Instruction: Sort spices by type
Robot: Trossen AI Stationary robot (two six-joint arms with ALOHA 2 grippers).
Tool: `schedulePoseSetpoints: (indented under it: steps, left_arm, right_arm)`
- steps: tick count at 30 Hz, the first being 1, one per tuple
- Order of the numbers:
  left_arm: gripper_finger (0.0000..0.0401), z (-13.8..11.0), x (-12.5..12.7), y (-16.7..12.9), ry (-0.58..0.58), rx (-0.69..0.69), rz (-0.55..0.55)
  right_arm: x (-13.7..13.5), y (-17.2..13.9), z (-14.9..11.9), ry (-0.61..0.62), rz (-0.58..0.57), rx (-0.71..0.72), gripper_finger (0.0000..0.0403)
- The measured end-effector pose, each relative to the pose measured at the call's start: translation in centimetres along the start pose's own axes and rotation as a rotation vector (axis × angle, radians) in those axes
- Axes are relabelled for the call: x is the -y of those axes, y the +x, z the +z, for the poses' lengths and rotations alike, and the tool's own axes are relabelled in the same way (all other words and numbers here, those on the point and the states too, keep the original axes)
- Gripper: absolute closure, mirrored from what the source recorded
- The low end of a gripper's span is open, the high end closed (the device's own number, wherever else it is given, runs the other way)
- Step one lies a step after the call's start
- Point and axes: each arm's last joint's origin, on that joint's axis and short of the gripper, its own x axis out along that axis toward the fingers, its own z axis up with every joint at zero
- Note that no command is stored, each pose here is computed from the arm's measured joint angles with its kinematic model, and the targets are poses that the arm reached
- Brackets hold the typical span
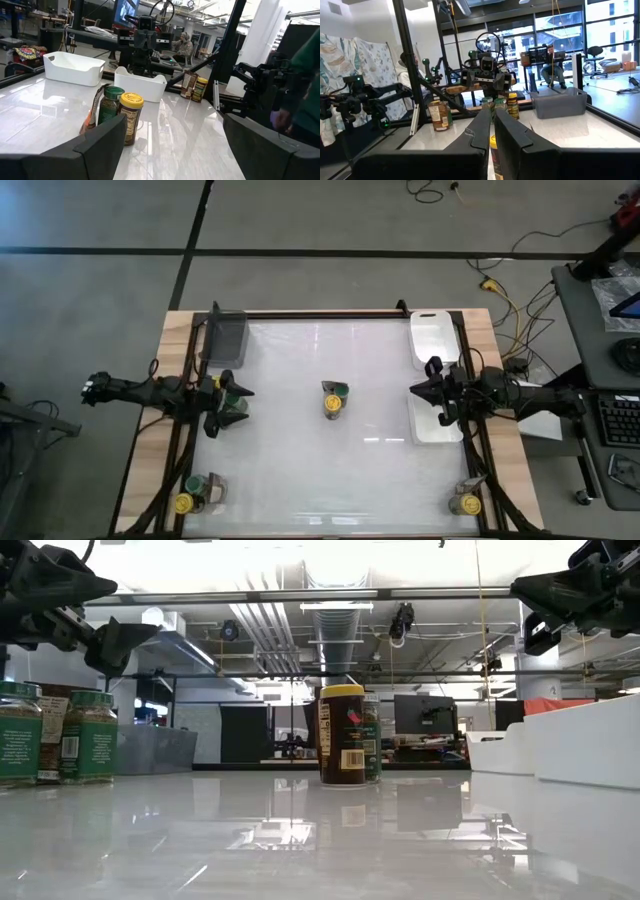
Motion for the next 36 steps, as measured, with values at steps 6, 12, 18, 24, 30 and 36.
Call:
schedulePoseSetpoints:
  steps: [6, 12, 18, 24, 30, 36]
  left_arm:
    - [0.0085, 0.0, 0.0, 0.0, 0.000, 0.000, 0.000]
    - [0.0085, 0.0, 0.0, 0.0, 0.002, 0.001, 0.005]
    - [0.0085, 0.7, -0.5, -0.1, 0.001, 0.103, 0.193]
    - [0.0085, 3.1, -0.6, -0.6, -0.376, 0.449, 0.320]
    - [0.0085, 4.1, -0.7, -0.9, -0.594, 0.587, 0.376]
    - [0.0085, 7.2, 0.2, -0.8, -0.223, 0.317, 0.482]
  right_arm:
    - [0.0, 0.0, 0.0, 0.000, 0.000, 0.000, 0.0385]
    - [0.0, 0.0, 0.0, 0.000, 0.000, -0.001, 0.0385]
    - [0.0, 0.0, 0.0, 0.000, 0.000, 0.000, 0.0385]
    - [0.0, 0.0, 0.0, 0.000, 0.000, 0.000, 0.0385]
    - [0.0, 0.0, 0.0, 0.000, 0.000, 0.000, 0.0385]
    - [0.0, 0.0, 0.0, 0.000, -0.001, 0.000, 0.0385]
